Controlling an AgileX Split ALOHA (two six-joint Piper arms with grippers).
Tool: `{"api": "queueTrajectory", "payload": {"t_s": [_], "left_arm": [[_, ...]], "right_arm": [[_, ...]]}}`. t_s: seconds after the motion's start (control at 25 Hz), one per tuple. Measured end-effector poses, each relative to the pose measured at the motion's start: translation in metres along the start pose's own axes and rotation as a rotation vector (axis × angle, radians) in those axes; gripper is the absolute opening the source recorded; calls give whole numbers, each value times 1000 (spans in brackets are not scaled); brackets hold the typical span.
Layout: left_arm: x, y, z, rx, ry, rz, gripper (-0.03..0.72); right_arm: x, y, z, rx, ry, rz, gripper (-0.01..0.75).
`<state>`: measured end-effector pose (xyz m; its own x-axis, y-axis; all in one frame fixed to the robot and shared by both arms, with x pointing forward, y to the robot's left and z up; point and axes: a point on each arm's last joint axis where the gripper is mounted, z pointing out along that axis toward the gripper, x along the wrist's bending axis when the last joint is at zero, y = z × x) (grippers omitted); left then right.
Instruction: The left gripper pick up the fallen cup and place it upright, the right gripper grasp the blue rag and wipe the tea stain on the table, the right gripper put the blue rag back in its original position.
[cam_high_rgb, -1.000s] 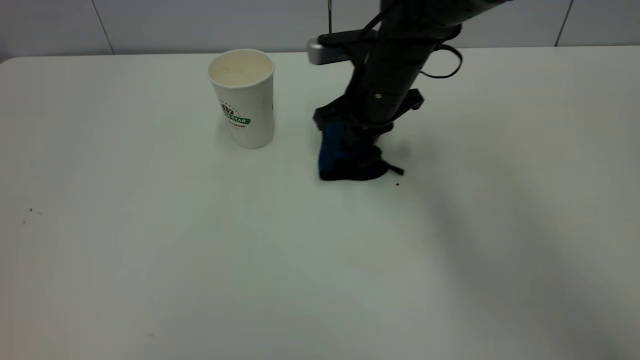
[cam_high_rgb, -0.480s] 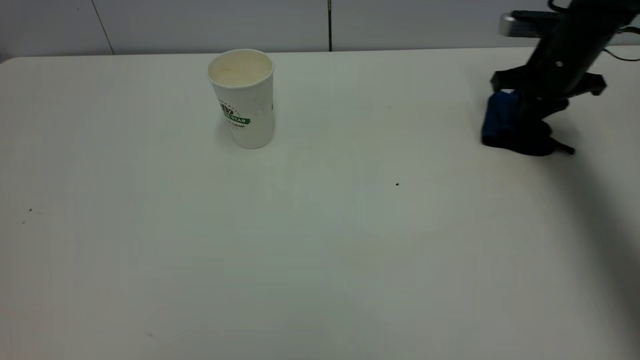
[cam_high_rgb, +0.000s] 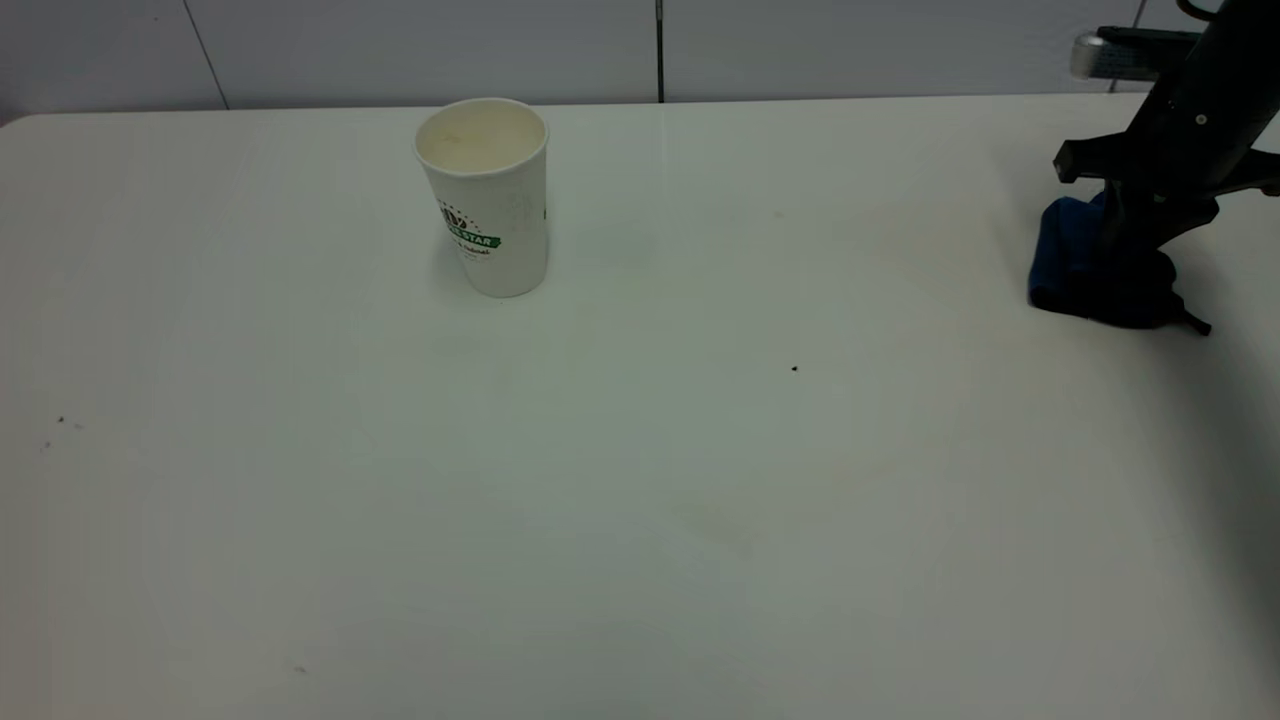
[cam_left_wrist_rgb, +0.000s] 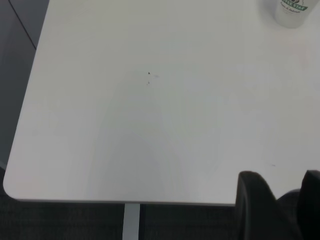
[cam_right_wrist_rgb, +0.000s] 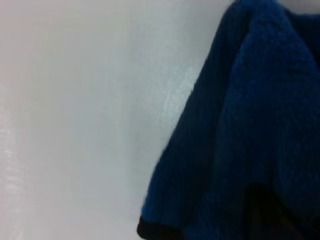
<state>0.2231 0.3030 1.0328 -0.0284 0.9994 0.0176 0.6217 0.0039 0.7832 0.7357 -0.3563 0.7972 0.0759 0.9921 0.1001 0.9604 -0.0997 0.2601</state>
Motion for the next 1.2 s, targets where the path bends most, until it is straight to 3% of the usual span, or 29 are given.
{"api": "queueTrajectory", "payload": {"t_s": [0.32, 0.44, 0.6, 0.88, 1.2], "left_arm": [[0, 0, 0, 0, 0, 0, 240], [0, 0, 0, 0, 0, 0, 240], [0, 0, 0, 0, 0, 0, 240], [0, 0, 0, 0, 0, 0, 240], [0, 0, 0, 0, 0, 0, 240]], "right_arm": [[3, 7, -32, 19, -1, -23, 577], [4, 10, -51, 24, -18, -47, 661], [8, 16, -96, 25, -23, -75, 665], [20, 10, -202, 63, -21, -113, 569], [37, -19, -309, -83, -28, -91, 559]]}}
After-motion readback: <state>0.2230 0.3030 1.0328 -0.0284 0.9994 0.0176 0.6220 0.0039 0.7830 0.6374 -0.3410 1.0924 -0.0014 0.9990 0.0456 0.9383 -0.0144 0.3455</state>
